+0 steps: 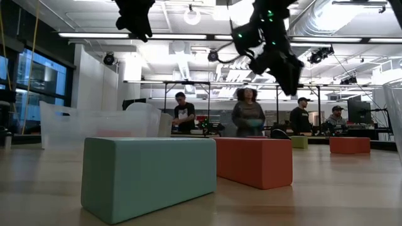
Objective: Sort & place blocks by color
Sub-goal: Put the green block into the bottom transparent bin, then put the orange block into the top transparent bin
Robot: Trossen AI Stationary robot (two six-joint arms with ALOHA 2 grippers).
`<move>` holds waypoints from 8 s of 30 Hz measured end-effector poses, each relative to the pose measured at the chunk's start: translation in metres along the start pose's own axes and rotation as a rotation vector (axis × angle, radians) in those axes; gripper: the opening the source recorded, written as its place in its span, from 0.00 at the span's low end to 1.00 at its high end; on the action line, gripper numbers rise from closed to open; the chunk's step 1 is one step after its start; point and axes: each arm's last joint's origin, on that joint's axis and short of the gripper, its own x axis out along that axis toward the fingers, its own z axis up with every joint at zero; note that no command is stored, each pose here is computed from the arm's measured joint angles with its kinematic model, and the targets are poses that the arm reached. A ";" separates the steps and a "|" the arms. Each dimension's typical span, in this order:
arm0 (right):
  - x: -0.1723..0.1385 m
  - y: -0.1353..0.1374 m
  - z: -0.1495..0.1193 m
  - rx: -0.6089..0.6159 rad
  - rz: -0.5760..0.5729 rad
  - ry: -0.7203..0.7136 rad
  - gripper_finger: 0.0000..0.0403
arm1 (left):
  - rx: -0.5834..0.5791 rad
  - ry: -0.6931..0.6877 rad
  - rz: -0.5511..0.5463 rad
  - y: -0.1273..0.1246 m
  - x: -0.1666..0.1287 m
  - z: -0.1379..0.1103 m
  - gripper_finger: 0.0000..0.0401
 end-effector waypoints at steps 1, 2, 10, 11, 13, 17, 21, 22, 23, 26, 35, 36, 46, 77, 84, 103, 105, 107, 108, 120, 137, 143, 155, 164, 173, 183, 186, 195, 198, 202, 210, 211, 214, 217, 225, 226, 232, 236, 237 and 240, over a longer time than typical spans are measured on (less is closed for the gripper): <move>0.004 -0.002 -0.003 0.004 0.010 -0.003 0.49 | 0.000 0.000 0.000 0.000 0.000 0.000 0.44; 0.007 -0.004 -0.005 0.009 0.017 -0.009 0.49 | 0.000 0.000 0.000 0.000 0.000 0.000 0.44; 0.027 -0.014 -0.016 0.056 0.110 -0.080 0.49 | -0.001 -0.001 0.000 0.000 0.000 0.000 0.44; 0.029 -0.016 -0.018 0.068 0.105 -0.087 0.49 | -0.001 -0.001 0.000 0.000 0.000 0.000 0.44; 0.034 -0.019 -0.019 0.077 0.111 -0.100 0.49 | -0.001 -0.002 0.000 0.000 0.000 0.000 0.44; 0.048 -0.024 -0.019 0.098 0.118 -0.122 0.49 | -0.001 -0.002 0.000 0.000 0.000 0.000 0.44; 0.059 -0.029 -0.017 0.098 0.125 -0.137 0.49 | -0.001 -0.002 0.000 0.000 0.000 0.000 0.44; 0.060 -0.029 -0.017 0.093 0.126 -0.142 0.49 | -0.002 -0.002 0.000 0.000 0.000 0.000 0.44; 0.061 -0.030 -0.016 0.090 0.127 -0.149 0.49 | -0.003 -0.002 0.000 0.000 0.000 0.000 0.44; 0.061 -0.032 -0.014 0.088 0.131 -0.165 0.49 | -0.004 -0.002 0.000 0.000 0.000 0.000 0.44; 0.072 -0.042 -0.005 0.090 0.099 -0.150 0.56 | -0.028 -0.002 0.000 0.000 0.000 0.000 0.44; 0.072 -0.043 -0.004 0.091 0.091 -0.149 0.56 | -0.028 -0.002 0.000 0.000 0.000 0.000 0.44; 0.086 -0.045 -0.005 0.113 0.118 -0.149 0.58 | -0.030 -0.003 0.000 0.000 0.000 0.000 0.44; 0.122 -0.047 -0.002 0.194 0.130 -0.141 0.50 | -0.025 -0.058 0.004 0.000 0.000 0.006 0.44; 0.121 -0.046 -0.002 0.245 0.163 -0.130 0.26 | -0.025 -0.058 0.004 0.000 0.000 0.006 0.44; 0.042 0.004 -0.058 0.471 0.459 -0.270 0.26 | 0.076 -0.058 0.007 0.001 0.000 0.006 0.44; 0.031 0.011 -0.070 0.487 0.504 -0.293 0.26 | 0.089 -0.057 0.008 0.000 0.000 0.006 0.44; 0.022 0.018 -0.082 0.500 0.546 -0.308 0.26 | 0.104 -0.057 0.008 0.000 0.000 0.006 0.44; 0.017 0.020 -0.088 0.502 0.569 -0.317 0.26 | 0.110 -0.057 0.009 0.000 0.000 0.006 0.44; -0.016 0.056 -0.139 0.376 0.813 -0.368 0.26 | 0.112 -0.057 0.008 0.001 0.000 0.006 0.44; -0.012 0.107 -0.205 0.020 0.844 -0.199 0.26 | -0.054 -0.017 -0.018 -0.008 0.009 0.001 0.44; -0.009 0.115 -0.226 -0.058 0.827 -0.166 0.26 | -0.064 0.020 -0.038 -0.016 0.018 -0.005 0.44; 0.019 0.132 -0.259 -0.079 0.595 -0.023 0.26 | -0.103 0.096 -0.093 -0.044 0.033 -0.016 0.44; 0.050 0.158 -0.275 -0.090 0.435 0.032 0.28 | -0.036 0.101 -0.169 -0.078 0.029 -0.019 0.44; 0.082 0.181 -0.280 -0.107 0.312 0.072 0.28 | 0.002 0.105 -0.213 -0.098 0.025 -0.023 0.44; 0.105 0.193 -0.278 -0.042 0.219 0.109 0.28 | 0.016 0.106 -0.222 -0.102 0.024 -0.024 0.44; 0.109 0.196 -0.278 -0.040 0.210 0.109 0.28 | 0.016 0.106 -0.222 -0.102 0.024 -0.024 0.44; 0.122 0.201 -0.276 -0.026 0.169 0.112 0.28 | 0.012 0.106 -0.222 -0.102 0.024 -0.024 0.44; 0.124 0.202 -0.275 -0.022 0.158 0.113 0.28 | 0.012 0.106 -0.222 -0.102 0.024 -0.024 0.44; 0.125 0.203 -0.275 -0.007 0.153 0.117 0.28 | 0.012 0.106 -0.222 -0.102 0.024 -0.024 0.44; 0.125 0.203 -0.275 0.004 0.152 0.115 0.29 | 0.012 0.106 -0.222 -0.102 0.024 -0.024 0.44; 0.125 0.203 -0.275 0.004 0.153 0.114 0.30 | 0.012 0.106 -0.222 -0.102 0.024 -0.024 0.44; 0.125 0.203 -0.275 0.000 0.153 0.114 0.36 | 0.012 0.106 -0.222 -0.102 0.024 -0.024 0.44; 0.125 0.203 -0.275 -0.004 0.153 0.114 0.44 | 0.012 0.106 -0.222 -0.102 0.024 -0.024 0.44; 0.122 0.202 -0.275 0.007 0.163 0.129 0.50 | 0.012 0.106 -0.222 -0.102 0.024 -0.024 0.44; 0.121 0.201 -0.276 0.018 0.167 0.136 0.50 | 0.012 0.106 -0.222 -0.102 0.024 -0.024 0.44; 0.105 0.195 -0.278 0.084 0.226 0.154 0.51 | 0.012 0.106 -0.222 -0.102 0.024 -0.024 0.44; 0.090 0.189 -0.279 0.131 0.290 0.087 0.51 | 0.005 0.108 -0.222 -0.102 0.024 -0.024 0.44; 0.087 0.187 -0.279 0.137 0.308 0.061 0.51 | -0.004 0.109 -0.221 -0.102 0.024 -0.024 0.44; 0.075 0.180 -0.276 0.165 0.364 -0.021 0.51 | -0.010 0.112 -0.220 -0.102 0.023 -0.024 0.44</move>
